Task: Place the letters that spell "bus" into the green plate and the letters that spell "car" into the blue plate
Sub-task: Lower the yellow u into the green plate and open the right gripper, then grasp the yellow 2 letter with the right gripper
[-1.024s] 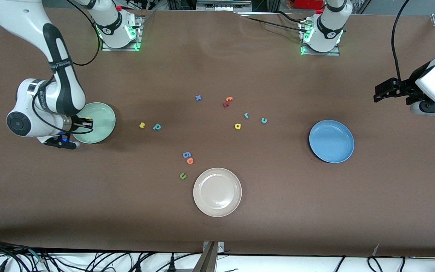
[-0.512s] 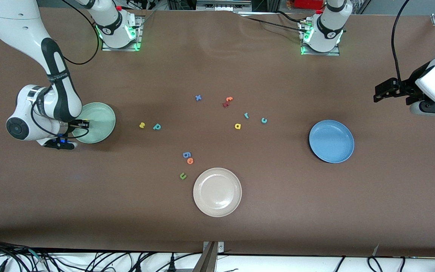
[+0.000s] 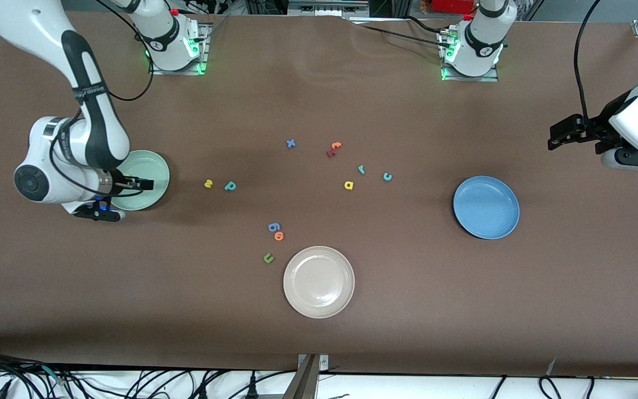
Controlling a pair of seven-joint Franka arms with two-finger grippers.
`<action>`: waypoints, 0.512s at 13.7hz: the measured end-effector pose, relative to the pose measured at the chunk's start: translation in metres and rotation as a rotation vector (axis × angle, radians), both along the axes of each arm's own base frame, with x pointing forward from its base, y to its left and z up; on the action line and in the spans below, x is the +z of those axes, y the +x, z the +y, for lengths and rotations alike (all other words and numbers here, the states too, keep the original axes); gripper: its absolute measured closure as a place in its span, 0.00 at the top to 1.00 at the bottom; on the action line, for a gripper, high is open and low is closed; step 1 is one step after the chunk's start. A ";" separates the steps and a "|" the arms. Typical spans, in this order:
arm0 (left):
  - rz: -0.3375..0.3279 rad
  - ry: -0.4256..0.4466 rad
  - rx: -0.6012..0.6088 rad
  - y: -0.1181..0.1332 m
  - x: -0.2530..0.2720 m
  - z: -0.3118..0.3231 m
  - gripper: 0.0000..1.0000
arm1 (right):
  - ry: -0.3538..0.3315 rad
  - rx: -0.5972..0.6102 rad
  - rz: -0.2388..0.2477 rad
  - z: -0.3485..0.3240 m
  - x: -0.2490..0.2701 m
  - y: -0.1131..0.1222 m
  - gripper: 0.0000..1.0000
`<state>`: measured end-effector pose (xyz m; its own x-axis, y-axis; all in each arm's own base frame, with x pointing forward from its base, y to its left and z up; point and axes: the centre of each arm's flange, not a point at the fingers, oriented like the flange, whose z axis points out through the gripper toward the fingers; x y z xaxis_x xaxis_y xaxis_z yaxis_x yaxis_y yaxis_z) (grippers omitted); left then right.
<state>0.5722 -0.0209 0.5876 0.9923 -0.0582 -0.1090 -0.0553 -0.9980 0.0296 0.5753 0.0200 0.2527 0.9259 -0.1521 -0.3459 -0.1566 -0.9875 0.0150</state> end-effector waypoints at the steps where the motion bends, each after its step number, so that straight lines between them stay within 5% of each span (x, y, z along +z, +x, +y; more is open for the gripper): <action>1: 0.000 0.000 0.000 0.000 0.000 0.000 1.00 | -0.006 -0.024 -0.004 0.019 0.004 0.000 1.00; 7: 0.000 0.000 -0.001 0.000 0.000 0.000 1.00 | -0.044 -0.152 -0.025 0.096 -0.019 -0.009 0.99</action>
<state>0.5722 -0.0212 0.5876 0.9923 -0.0588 -0.1090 -0.0558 -0.9980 0.0296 0.5665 0.1155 0.2339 0.8994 -0.3053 -0.3129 -0.3047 -0.9510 0.0519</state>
